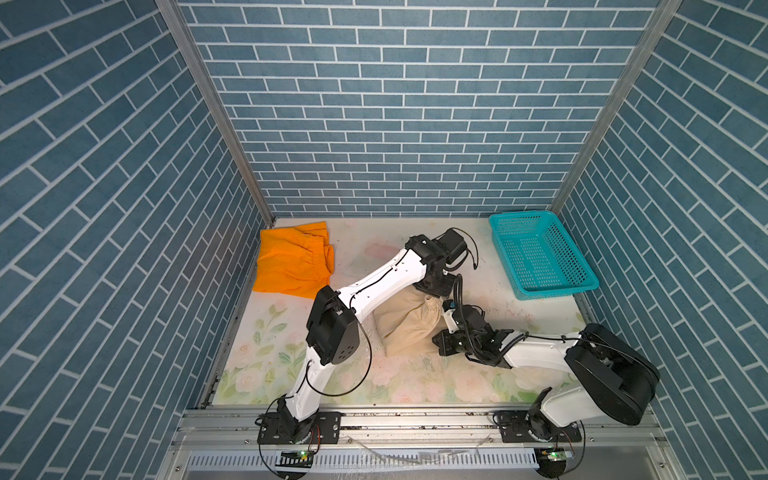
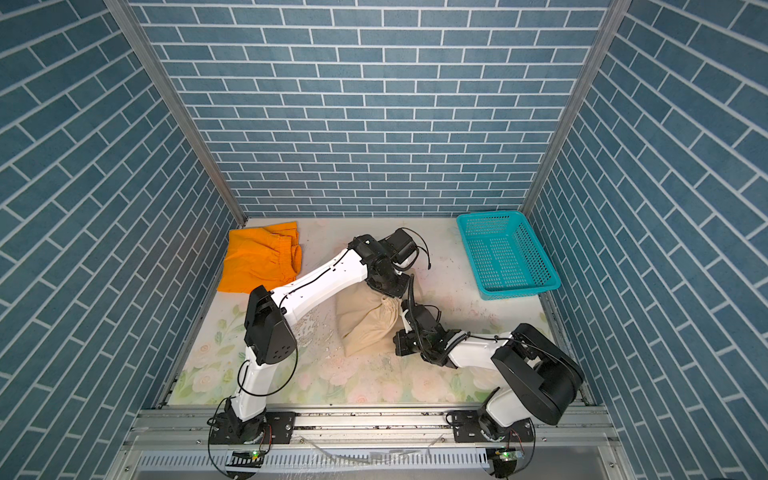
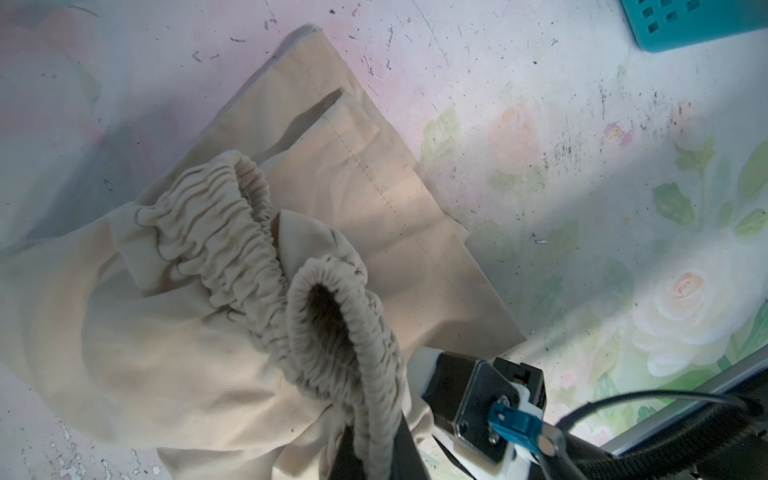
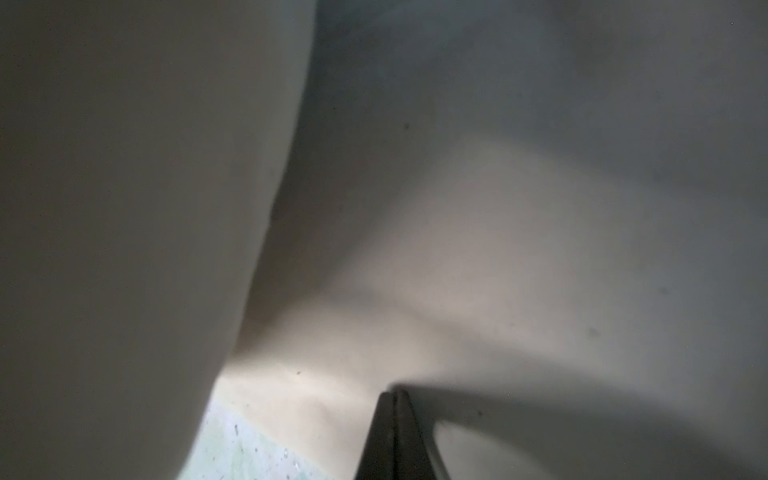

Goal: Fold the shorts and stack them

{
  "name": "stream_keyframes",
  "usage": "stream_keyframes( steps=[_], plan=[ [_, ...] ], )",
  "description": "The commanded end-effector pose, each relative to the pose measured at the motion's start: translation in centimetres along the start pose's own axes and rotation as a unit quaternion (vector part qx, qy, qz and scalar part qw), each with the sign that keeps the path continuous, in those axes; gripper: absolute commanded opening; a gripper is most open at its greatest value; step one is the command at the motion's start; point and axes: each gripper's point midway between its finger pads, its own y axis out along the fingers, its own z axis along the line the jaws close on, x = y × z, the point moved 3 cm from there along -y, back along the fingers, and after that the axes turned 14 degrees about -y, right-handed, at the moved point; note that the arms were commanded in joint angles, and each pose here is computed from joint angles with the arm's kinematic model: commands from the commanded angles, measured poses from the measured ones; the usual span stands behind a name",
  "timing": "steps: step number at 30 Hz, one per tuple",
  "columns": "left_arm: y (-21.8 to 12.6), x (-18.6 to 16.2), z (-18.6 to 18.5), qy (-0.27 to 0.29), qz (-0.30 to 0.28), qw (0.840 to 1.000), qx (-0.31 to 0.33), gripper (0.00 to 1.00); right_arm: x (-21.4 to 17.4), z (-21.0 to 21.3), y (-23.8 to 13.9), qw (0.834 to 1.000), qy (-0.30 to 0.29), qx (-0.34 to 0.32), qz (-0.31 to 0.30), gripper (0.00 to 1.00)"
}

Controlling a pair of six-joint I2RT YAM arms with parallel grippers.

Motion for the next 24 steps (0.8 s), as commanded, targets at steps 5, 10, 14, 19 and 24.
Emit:
stream_keyframes(
  steps=[5,10,14,19,24],
  plan=[
    [1.3,-0.2,-0.7,0.020,0.002,1.000,-0.006,0.00,-1.6,-0.5,0.2,0.999,0.027,-0.002,0.020,0.00],
    [3.1,-0.2,-0.7,0.024,0.015,1.000,0.004,0.00,-0.9,0.1,-0.8,0.998,0.055,0.016,-0.012,0.01],
    [3.8,0.2,-0.9,0.025,0.015,1.000,0.006,0.00,-0.6,0.4,-3.0,0.996,0.079,0.019,-0.049,0.06],
    [4.4,0.9,-0.9,0.023,0.007,1.000,0.014,0.00,-1.7,-1.0,-8.0,0.992,0.095,-0.040,-0.076,0.11],
    [4.8,1.4,-2.4,0.009,0.006,1.000,-0.024,0.64,-3.4,-2.4,-12.6,0.986,0.098,-0.101,-0.084,0.19]
  ],
)
